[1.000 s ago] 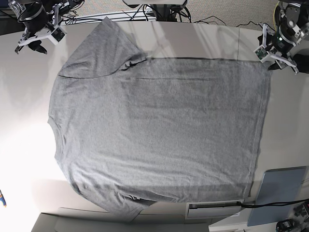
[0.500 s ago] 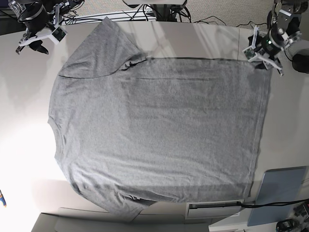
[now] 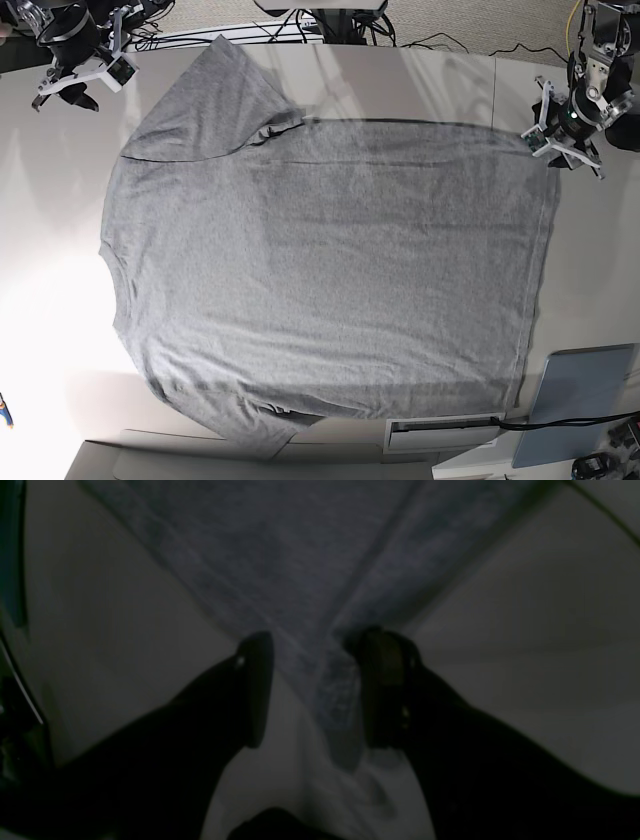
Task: Fold the T-shirt properly
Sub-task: 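Move both grippers down to the shoulder corners of the grey T-shirt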
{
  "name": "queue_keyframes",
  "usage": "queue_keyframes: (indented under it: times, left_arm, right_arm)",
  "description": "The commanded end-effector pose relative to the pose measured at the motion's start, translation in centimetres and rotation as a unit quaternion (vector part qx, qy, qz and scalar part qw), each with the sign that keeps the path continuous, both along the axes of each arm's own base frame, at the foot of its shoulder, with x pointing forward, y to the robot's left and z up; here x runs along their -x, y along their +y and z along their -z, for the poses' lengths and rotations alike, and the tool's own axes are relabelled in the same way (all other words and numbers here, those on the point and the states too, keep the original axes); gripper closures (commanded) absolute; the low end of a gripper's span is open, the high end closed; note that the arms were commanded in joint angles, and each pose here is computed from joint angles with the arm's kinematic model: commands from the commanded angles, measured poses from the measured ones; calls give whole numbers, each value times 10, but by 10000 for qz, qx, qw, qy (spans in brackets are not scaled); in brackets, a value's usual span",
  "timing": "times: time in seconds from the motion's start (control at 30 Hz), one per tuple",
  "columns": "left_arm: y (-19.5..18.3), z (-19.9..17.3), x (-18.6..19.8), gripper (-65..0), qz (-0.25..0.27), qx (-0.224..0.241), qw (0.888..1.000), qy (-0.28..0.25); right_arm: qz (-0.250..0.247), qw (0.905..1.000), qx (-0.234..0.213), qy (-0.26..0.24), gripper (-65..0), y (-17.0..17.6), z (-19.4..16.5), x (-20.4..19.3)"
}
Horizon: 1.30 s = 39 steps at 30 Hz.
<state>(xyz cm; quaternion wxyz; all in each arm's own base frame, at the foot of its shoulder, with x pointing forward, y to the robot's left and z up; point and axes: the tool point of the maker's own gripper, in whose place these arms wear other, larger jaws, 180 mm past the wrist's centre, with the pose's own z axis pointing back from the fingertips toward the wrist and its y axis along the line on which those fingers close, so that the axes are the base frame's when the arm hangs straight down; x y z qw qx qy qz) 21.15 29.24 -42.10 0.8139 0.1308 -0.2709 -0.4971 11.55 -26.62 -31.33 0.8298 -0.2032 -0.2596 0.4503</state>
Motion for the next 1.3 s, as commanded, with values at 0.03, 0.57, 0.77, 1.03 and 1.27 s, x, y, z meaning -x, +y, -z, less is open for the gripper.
queue_keyframes:
  times: [0.03,0.57,0.77,1.03,1.27]
  left_arm:
    - [11,-2,-1,-298,-1,-177,9998,44]
    - [-10,7,15,0,677,107,9967,424]
    - [-11,9,16,0,669,112,9968,428]
    - [-11,9,16,0,659,104,9968,433]
    - [-11,9,16,0,659,109,9968,432]
  right_arm:
    - [-72,9999,51,-110,-303,0,-6,-4]
    - [-1147,9923,288,368,-302,13,7,8]
    - [-1503,9859,355,650,-302,6,27,7]
    - [-1997,9751,444,861,-302,37,64,1]
    - [-2096,9722,617,843,-302,42,80,-9]
